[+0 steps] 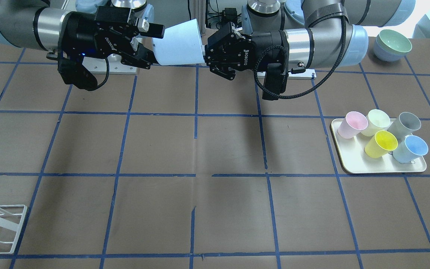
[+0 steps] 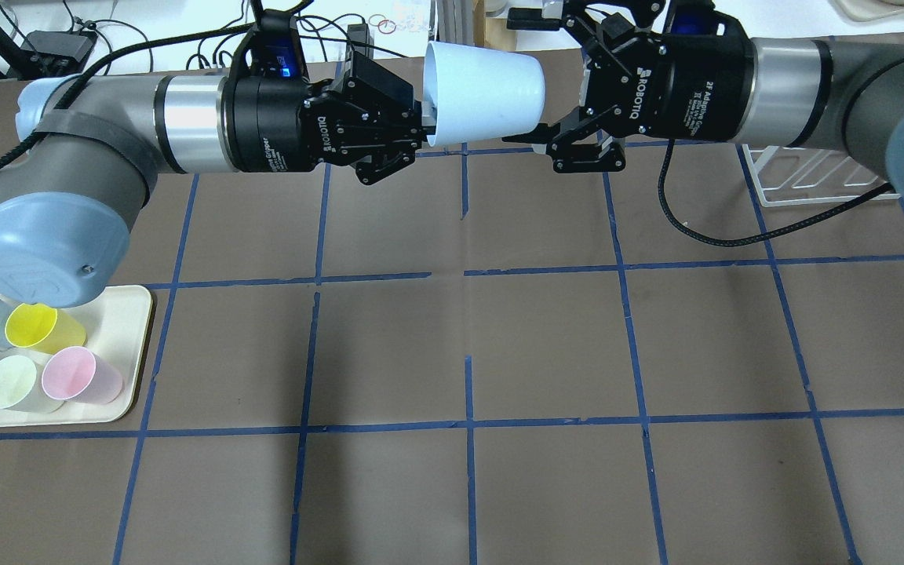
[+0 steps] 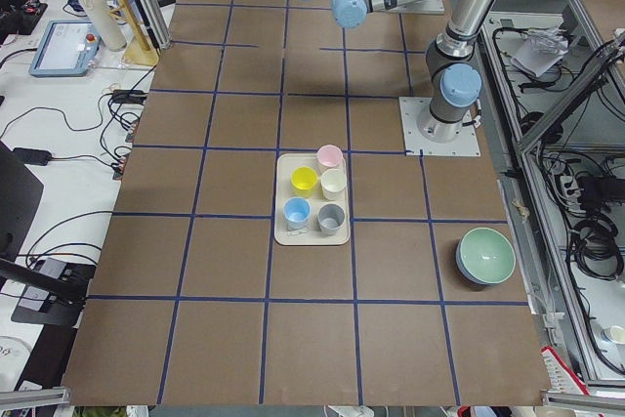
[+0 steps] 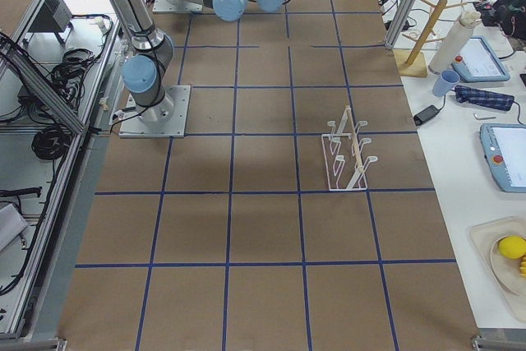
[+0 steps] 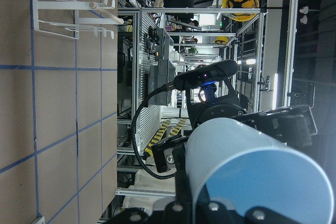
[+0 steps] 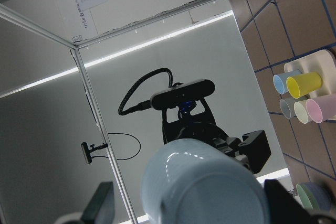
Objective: Transfer IKEA cup to right arm and place on rack
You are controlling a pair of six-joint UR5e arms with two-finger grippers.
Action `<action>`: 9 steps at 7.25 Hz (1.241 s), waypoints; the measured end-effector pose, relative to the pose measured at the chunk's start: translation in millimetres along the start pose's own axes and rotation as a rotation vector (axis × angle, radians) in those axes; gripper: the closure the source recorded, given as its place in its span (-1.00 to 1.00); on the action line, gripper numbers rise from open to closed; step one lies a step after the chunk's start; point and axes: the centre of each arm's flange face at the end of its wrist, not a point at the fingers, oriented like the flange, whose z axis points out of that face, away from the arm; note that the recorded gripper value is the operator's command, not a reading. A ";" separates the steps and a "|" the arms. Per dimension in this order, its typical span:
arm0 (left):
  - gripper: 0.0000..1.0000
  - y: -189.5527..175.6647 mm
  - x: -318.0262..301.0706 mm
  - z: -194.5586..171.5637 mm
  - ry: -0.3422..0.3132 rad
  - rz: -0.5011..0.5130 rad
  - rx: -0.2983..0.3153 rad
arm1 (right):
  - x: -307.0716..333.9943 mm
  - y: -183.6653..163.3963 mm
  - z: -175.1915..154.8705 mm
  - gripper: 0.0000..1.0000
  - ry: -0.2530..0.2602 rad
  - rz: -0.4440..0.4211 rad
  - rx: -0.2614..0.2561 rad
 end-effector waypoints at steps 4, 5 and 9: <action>1.00 1.3 1.9 -0.3 -0.002 -0.016 0.000 | 2.2 1.2 -0.6 0.67 0.004 0.017 0.000; 0.08 1.3 2.0 -0.2 -0.002 -0.017 0.000 | 1.6 2.1 -1.0 0.89 0.003 0.024 0.001; -1.00 1.3 3.7 -0.6 -0.003 -0.061 0.001 | -4.5 -2.3 -8.6 1.00 -0.002 0.010 0.017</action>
